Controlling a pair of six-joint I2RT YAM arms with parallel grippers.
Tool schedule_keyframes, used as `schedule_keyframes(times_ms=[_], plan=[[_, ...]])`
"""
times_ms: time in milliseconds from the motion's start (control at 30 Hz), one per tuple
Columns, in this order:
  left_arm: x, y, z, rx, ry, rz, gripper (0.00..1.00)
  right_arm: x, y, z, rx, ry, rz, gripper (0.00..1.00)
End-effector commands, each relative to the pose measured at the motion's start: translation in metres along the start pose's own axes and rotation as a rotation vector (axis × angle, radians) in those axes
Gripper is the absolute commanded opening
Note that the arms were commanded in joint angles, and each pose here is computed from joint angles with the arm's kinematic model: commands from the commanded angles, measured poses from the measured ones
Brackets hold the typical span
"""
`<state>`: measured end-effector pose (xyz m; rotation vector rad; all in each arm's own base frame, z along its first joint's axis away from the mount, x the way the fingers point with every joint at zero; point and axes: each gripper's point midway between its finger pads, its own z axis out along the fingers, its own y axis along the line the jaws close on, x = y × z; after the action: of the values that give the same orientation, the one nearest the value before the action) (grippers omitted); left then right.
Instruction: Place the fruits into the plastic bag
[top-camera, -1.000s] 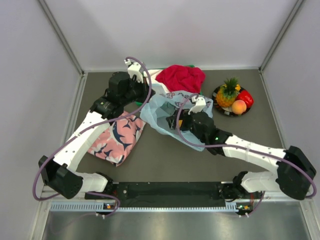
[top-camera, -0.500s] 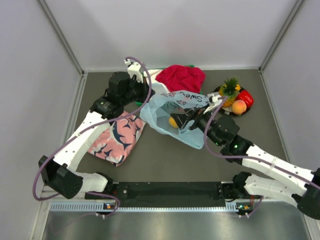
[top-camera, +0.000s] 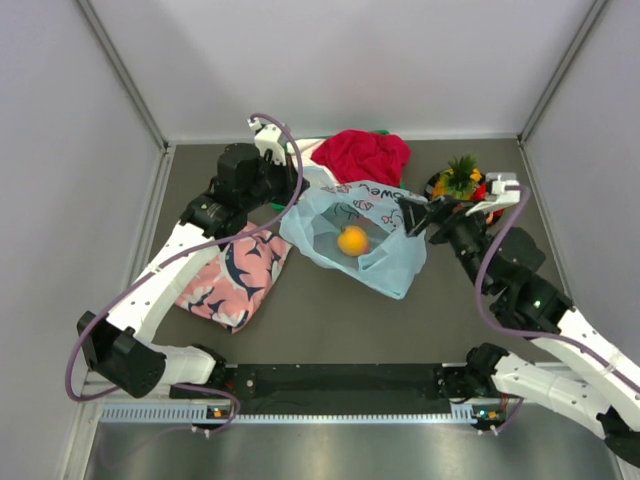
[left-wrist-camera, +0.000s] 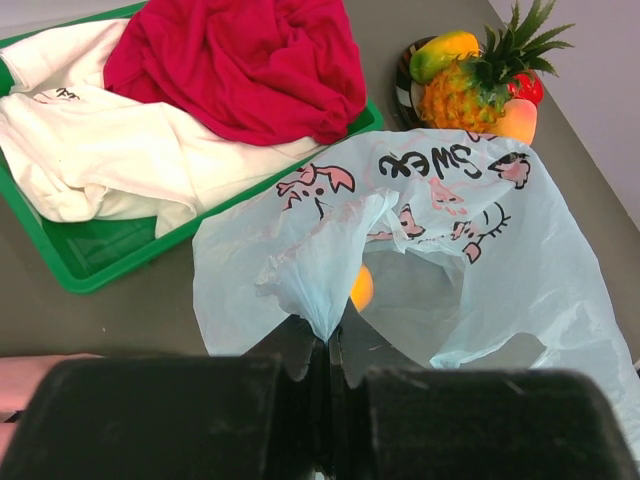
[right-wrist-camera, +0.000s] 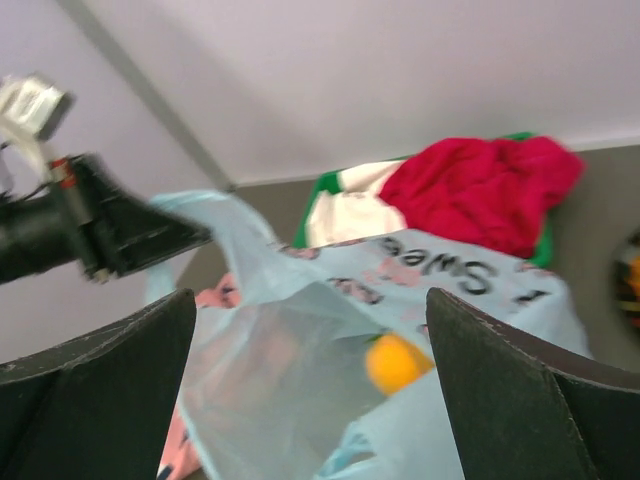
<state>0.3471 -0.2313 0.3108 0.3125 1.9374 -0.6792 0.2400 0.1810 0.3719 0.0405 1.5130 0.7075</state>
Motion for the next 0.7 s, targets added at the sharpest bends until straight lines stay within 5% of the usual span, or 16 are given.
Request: schedule_keyframes(times_ms=[0,233,533,667], plan=[[-0.019,-0.006,-0.006,0.017,-0.071,0.020,0.00,-0.032,-0.051,-0.013,0.268,-0.009,-0.125,0.99],[-0.020,-0.007,-0.007,0.023,-0.073,0.019,0.00,-0.043,-0.091,-0.012,0.451,0.071,-0.196,0.99],[-0.022,-0.006,-0.009,0.015,-0.079,0.025,0.00,-0.006,-0.181,0.021,0.424,0.241,0.106,0.99],[-0.020,-0.005,-0.008,0.011,-0.073,0.027,0.00,0.004,-0.214,0.028,0.514,0.274,0.058,0.99]])
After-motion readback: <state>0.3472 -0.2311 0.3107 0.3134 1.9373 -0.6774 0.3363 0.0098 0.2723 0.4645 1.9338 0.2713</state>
